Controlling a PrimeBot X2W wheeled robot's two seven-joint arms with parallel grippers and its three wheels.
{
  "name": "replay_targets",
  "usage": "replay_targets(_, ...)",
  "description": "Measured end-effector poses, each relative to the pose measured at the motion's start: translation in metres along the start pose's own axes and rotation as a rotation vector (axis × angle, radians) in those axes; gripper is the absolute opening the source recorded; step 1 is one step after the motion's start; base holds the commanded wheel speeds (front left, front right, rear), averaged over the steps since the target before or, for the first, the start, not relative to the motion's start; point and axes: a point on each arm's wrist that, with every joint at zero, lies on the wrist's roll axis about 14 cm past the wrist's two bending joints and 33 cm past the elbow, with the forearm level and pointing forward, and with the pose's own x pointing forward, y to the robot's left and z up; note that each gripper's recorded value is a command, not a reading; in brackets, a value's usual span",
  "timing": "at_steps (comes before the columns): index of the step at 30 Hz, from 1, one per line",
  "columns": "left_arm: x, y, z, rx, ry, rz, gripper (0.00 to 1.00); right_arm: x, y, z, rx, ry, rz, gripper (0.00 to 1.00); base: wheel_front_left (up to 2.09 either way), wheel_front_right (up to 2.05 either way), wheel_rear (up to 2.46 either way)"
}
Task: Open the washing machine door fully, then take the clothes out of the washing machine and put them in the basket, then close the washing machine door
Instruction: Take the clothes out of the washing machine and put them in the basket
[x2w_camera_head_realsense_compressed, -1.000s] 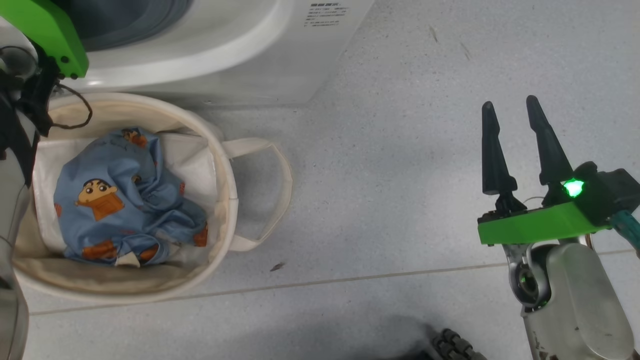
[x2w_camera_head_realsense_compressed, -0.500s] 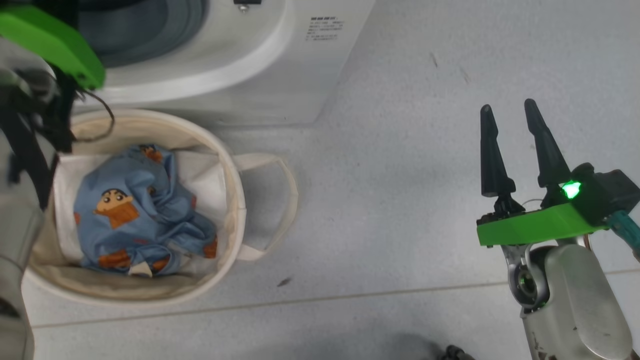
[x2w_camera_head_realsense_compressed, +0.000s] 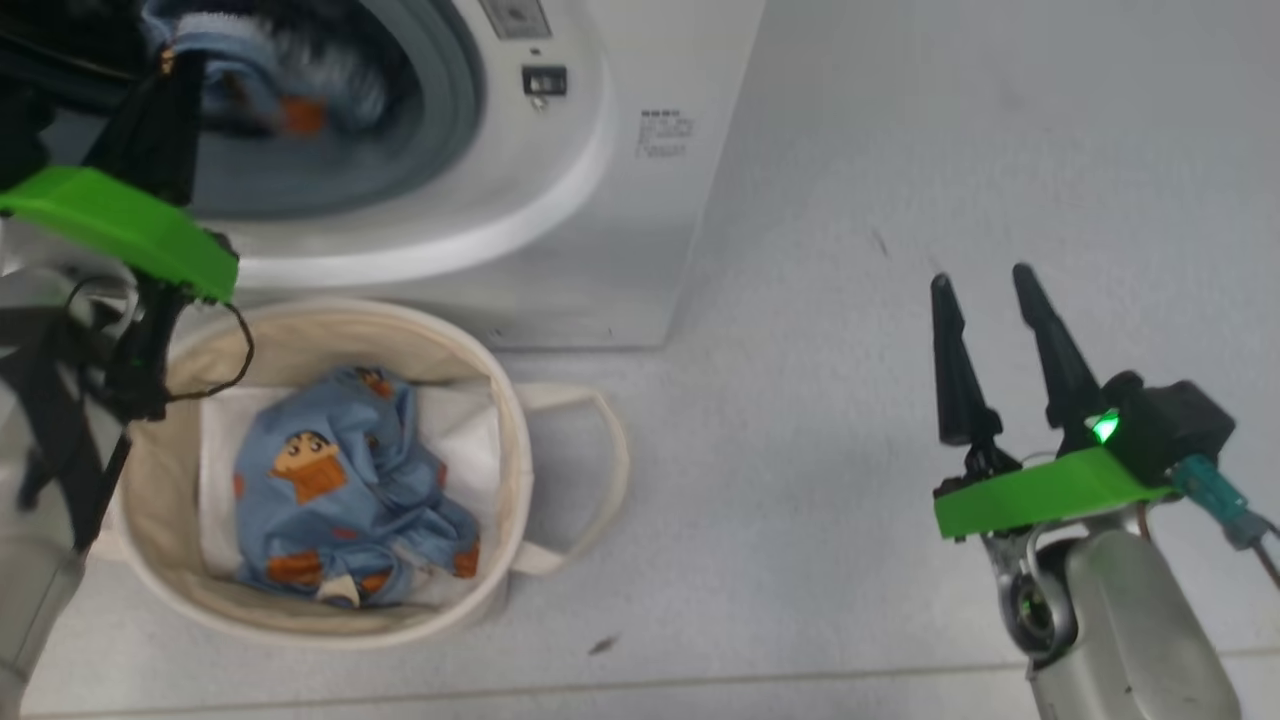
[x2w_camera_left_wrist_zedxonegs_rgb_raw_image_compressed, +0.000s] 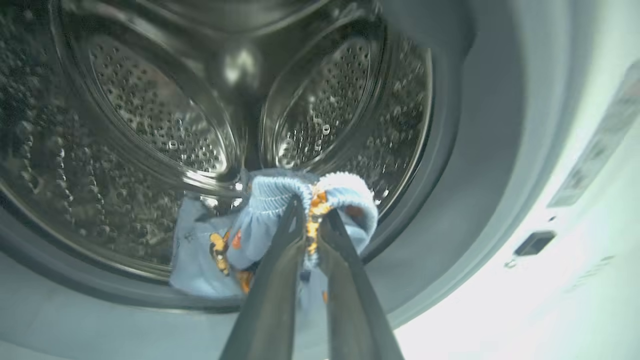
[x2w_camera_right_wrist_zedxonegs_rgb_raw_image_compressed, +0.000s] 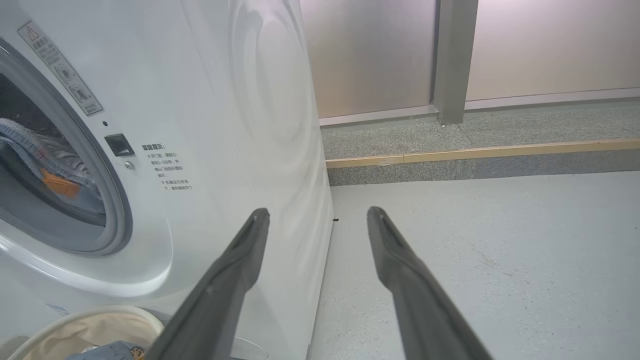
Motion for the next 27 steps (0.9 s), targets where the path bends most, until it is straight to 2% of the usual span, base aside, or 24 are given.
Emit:
replay_targets(4, -0.025, -0.007, 0.048, -0.003, -0.148, -0.01, 0.0, -0.008, 0.01, 0.009, 0.008, -0.014, 0.023, 1.0, 0.0, 0.0, 0.0)
replay_targets(7, -0.055, -0.009, 0.06, 0.0, -0.204, 0.0, 0.0, -0.015, 0.015, 0.014, 0.013, -0.022, 0.033, 1.0, 0.0, 0.0, 0.0)
replay_targets(19, -0.162, -0.015, 0.068, -0.035, -0.308, 0.094, 0.0, -0.033, 0.036, 0.029, 0.024, -0.049, 0.08, 1.0, 0.0, 0.0, 0.0)
replay_targets(23, -0.183, -0.018, 0.06, -0.083, -0.311, 0.119, 0.0, -0.035, 0.038, 0.03, 0.027, -0.052, 0.088, 1.0, 0.0, 0.0, 0.0)
replay_targets(27, -0.19, -0.01, 0.038, -0.094, -0.249, 0.155, 0.0, -0.034, 0.042, 0.028, 0.033, -0.045, 0.098, 1.0, 0.0, 0.0, 0.0)
